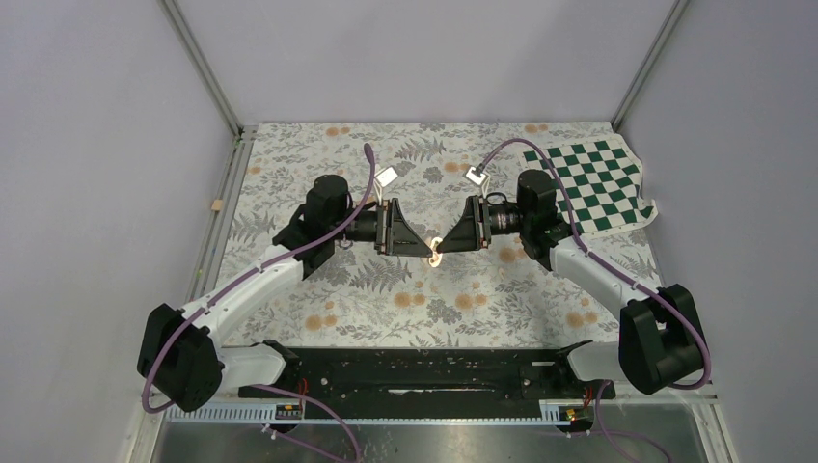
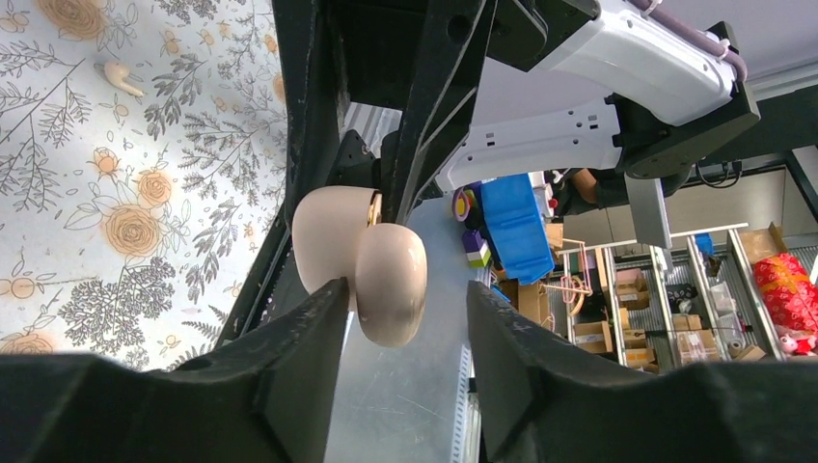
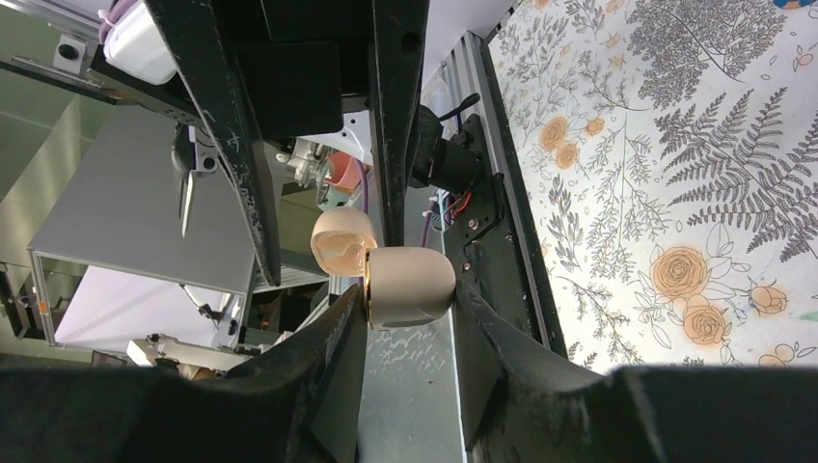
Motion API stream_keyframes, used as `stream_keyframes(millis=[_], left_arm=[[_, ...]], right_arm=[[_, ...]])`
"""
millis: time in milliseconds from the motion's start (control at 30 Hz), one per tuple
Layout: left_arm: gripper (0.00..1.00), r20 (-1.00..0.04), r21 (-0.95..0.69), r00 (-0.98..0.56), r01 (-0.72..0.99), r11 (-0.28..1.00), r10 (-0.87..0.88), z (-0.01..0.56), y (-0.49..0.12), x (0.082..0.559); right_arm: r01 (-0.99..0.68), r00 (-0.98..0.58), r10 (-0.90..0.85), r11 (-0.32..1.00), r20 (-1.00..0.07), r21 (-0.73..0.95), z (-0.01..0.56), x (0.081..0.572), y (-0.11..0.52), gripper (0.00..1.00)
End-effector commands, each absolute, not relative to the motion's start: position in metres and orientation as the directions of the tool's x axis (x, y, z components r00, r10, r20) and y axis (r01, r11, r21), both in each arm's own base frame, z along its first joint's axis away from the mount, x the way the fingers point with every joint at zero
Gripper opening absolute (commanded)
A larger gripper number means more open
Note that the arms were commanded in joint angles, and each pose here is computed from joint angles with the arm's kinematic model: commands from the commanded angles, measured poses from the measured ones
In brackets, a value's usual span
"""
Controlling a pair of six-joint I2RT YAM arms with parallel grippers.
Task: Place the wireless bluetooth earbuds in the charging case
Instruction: Adjust the charging case.
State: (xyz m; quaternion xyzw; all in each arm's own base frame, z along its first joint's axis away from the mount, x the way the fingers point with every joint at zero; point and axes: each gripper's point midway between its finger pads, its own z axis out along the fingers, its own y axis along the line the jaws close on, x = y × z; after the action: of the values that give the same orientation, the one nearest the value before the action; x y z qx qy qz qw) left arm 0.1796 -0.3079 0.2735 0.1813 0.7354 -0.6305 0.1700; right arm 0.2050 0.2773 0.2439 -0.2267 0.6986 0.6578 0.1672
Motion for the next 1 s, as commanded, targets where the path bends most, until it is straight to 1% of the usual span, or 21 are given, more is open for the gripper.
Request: stream_keyframes(millis=[0,133,167,300,333,367,433,500,600,733,800,833,900,967], left_arm=[[0.45,-0.519,-0.848,-0.853,0.522,0.091,0.058,0.2828,-0.3128,0.1775],[0.34,-0.520,-0.847,-0.852,0.523,0.092,0.056,0.2831,-0.3134,0.1785],[0.30,-0.521,-0.847,-0.852,0.524,0.090,0.057,0.2837,-0.3136,0.1780],[0.23,-0.518,-0.849,-0.853,0.521,0.091,0.060,0.2823,-0.3143,0.1778],[0.23,-0.518,-0.848,-0.853,0.522,0.092,0.059,0.2825,-0.3144,0.1778],[0.26,-0.516,-0.849,-0.854,0.520,0.092,0.061,0.2815,-0.3144,0.1778],[0.38,-0.517,-0.849,-0.854,0.521,0.092,0.061,0.2817,-0.3144,0.1778],[0.44,-0.516,-0.849,-0.854,0.520,0.092,0.062,0.2818,-0.3144,0.1778],[0.44,-0.519,-0.848,-0.853,0.522,0.093,0.059,0.2832,-0.3140,0.1790],[0.38,-0.524,-0.845,-0.850,0.527,0.087,0.061,0.2848,-0.3135,0.1783],[0.37,-0.524,-0.845,-0.850,0.527,0.085,0.062,0.2852,-0.3132,0.1775],[0.38,-0.525,-0.845,-0.849,0.528,0.082,0.064,0.2855,-0.3131,0.1767],[0.44,-0.526,-0.845,-0.848,0.530,0.076,0.066,0.2866,-0.3128,0.1755],[0.46,-0.524,-0.846,-0.849,0.527,0.073,0.066,0.2868,-0.3117,0.1752]], right_arm=[[-0.584,-0.805,-0.117,-0.027,-0.582,0.812,0.2590,0.1999,0.2787,0.00],[-0.579,-0.807,-0.119,-0.027,-0.578,0.815,0.2577,0.1998,0.2792,0.00],[-0.579,-0.808,-0.118,-0.026,-0.577,0.815,0.2571,0.2001,0.2793,0.00],[-0.576,-0.810,-0.118,-0.024,-0.575,0.817,0.2562,0.2005,0.2794,0.00],[-0.575,-0.810,-0.120,-0.026,-0.573,0.818,0.2562,0.1999,0.2794,0.00],[-0.577,-0.809,-0.120,-0.027,-0.576,0.816,0.2568,0.1997,0.2793,0.00],[-0.575,-0.810,-0.120,-0.026,-0.574,0.817,0.2561,0.1997,0.2791,0.00],[-0.575,-0.810,-0.121,-0.027,-0.574,0.818,0.2558,0.1993,0.2790,0.00],[-0.574,-0.811,-0.123,-0.027,-0.573,0.818,0.2551,0.1987,0.2788,0.00],[-0.571,-0.812,-0.126,-0.028,-0.569,0.821,0.2542,0.1972,0.2782,0.00],[-0.570,-0.813,-0.126,-0.028,-0.568,0.821,0.2537,0.1974,0.2783,0.00],[-0.568,-0.814,-0.127,-0.027,-0.566,0.823,0.2531,0.1976,0.2784,0.00],[-0.568,-0.814,-0.127,-0.028,-0.566,0.823,0.2532,0.1976,0.2784,0.00],[-0.566,-0.816,-0.127,-0.026,-0.564,0.824,0.2525,0.1984,0.2787,0.00]])
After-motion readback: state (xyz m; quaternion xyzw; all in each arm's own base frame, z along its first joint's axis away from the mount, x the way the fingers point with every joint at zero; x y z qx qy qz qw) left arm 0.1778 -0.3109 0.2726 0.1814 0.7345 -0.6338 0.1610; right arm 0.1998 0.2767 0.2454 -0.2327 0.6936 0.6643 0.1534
